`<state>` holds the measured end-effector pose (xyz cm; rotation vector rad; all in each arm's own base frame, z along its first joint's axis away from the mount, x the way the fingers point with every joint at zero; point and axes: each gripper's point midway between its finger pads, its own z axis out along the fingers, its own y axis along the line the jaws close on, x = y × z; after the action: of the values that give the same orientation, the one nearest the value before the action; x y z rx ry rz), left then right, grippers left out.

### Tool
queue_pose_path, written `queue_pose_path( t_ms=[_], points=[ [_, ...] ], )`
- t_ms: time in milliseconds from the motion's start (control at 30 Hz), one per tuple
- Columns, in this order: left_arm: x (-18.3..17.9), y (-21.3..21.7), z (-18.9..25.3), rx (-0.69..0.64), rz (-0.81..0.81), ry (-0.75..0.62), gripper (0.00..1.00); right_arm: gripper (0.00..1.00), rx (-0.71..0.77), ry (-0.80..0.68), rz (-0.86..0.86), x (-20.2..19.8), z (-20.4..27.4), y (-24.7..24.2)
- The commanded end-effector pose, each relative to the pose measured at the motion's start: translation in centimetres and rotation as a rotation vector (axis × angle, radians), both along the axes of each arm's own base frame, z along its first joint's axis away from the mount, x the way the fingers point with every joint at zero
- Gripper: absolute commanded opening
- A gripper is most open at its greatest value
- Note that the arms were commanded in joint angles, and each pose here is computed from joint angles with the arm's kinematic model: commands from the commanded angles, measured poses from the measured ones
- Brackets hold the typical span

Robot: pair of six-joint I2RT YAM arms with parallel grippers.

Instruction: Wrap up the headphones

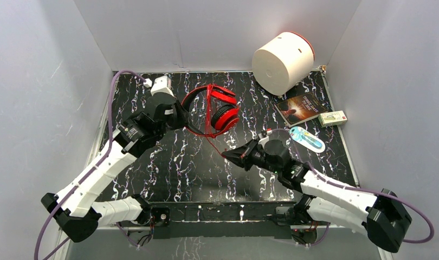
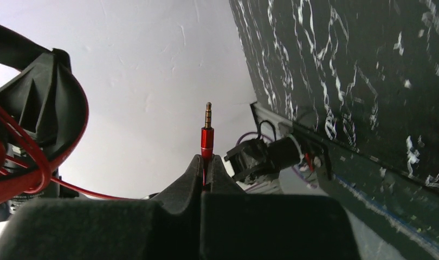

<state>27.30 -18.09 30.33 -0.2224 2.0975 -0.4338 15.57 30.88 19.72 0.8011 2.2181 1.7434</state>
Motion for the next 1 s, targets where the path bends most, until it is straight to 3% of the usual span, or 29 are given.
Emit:
queue_pose_path(
  t_ms=[0,267,433,700,867,967],
  points=[
    [-1.0,-3.5,3.9,-0.141,-0.220,-0.126,0.00,0.00,-0.088,-0.229,0.038,2.6,1.6,-1.5],
    [-6.8,-7.1,2.1,-0.158,-0.684,-0.177,0.00,0.00,-0.183,-0.610,0.255,5.9,6.3,-3.8],
    [-9.7,-7.6,1.2,-0.111,-0.914,-0.329,0.00,0.00,-0.145,-0.740,0.410,5.7,9.3,-3.3],
    [-9.6,-7.6,0.8,0.211,-1.151,-0.697,0.00,0.00,0.028,-0.890,0.624,2.8,12.7,-2.6],
    [-6.3,-7.8,0.5,0.454,-1.188,-0.703,0.00,0.00,0.048,-0.923,0.678,3.1,14.2,-2.2],
    [-4.6,-7.5,1.6,0.556,-1.131,-0.740,0.00,0.00,0.073,-0.912,0.714,3.2,14.8,-1.9]
  ],
)
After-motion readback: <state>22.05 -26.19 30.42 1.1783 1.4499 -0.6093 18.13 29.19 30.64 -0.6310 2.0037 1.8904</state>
